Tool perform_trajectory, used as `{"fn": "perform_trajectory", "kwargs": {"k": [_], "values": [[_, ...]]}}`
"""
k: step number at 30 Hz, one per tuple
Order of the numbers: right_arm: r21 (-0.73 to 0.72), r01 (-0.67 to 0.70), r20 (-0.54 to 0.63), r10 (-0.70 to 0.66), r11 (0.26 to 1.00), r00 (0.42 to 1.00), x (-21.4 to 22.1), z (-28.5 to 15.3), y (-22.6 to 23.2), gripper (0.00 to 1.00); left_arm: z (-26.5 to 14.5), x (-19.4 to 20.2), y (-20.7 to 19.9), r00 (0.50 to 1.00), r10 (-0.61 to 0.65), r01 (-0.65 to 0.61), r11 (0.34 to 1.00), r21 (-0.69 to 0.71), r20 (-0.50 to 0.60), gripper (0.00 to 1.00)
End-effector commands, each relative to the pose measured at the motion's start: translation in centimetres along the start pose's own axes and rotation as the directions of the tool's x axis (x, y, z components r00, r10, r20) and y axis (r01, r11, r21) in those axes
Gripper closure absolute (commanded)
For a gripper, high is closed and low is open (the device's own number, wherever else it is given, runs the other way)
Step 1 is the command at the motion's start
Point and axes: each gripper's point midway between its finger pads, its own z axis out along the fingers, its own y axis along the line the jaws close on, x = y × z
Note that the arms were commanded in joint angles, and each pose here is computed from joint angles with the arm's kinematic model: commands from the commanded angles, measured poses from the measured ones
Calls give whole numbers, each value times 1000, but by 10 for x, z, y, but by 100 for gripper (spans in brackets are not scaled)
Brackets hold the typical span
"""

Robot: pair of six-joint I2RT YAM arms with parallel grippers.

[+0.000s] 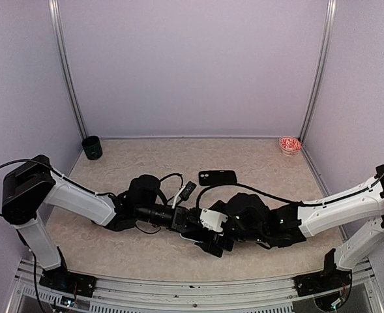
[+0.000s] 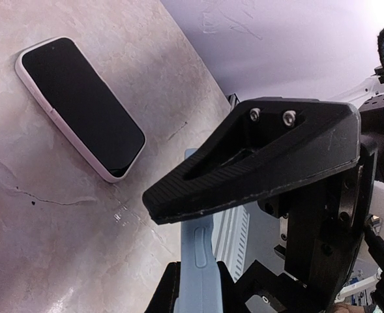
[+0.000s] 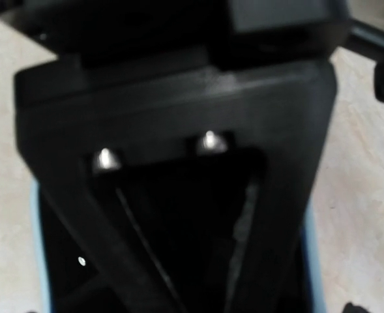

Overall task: Put the phone into the phone case
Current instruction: Pass from the left arm to the right

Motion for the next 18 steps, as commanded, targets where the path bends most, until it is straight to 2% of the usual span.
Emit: {"fn": "perform_trajectory", "kwargs": {"k": [1,8,14,18], "values": [[29,26,-8,-26,999,1000,-4,2,-1,0,2,-23,-27,996,67,-71,995,74,62,100],[54,48,-61,-45,997,997,8,6,-2,1,2,-26,-26,996,67,-72,995,70,66,100],[90,44,-60,-38,995,997,6,5,-8,10,3,-26,-25,996,66,-71,995,64,66,100],[81,31,-43,-28,996,999,3,4,-7,11,4,-25,-23,996,60,-64,996,63,64,100]]}}
